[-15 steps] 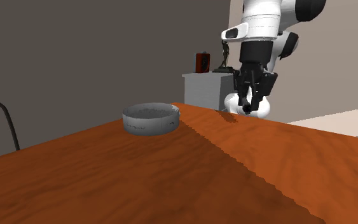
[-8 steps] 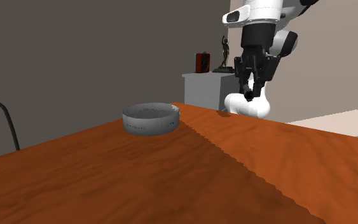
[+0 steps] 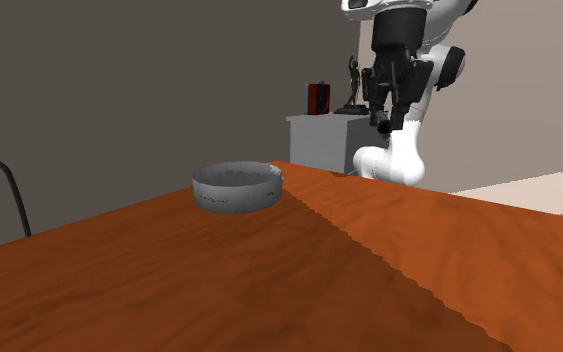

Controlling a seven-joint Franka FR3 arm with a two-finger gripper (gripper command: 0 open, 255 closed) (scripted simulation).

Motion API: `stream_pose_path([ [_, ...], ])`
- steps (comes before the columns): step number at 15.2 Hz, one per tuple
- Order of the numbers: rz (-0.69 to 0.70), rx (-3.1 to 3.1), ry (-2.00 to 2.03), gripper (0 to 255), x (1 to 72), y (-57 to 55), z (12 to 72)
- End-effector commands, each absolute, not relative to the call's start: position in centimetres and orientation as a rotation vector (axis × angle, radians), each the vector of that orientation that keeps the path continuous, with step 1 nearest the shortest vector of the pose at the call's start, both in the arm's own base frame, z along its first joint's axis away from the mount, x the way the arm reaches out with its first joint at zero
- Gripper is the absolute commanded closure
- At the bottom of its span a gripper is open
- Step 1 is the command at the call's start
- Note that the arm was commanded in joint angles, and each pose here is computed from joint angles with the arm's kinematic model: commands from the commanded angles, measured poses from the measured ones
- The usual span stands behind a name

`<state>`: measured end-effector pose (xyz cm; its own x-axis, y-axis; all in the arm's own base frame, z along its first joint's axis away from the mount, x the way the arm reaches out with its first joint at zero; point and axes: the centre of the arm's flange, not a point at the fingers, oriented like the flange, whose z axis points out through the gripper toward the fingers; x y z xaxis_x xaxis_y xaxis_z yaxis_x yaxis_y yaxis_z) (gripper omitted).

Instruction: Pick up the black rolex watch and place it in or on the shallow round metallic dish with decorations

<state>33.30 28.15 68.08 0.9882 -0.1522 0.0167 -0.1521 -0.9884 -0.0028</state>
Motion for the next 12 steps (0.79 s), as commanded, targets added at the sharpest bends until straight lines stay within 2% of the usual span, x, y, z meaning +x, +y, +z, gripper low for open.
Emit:
stream_pose_path([
  [1,-0.026,-3.131,0.24,255,35.3,26.9,68.0],
  [12,-0.026,-3.131,0.24,255,47.2,18.7,68.5],
])
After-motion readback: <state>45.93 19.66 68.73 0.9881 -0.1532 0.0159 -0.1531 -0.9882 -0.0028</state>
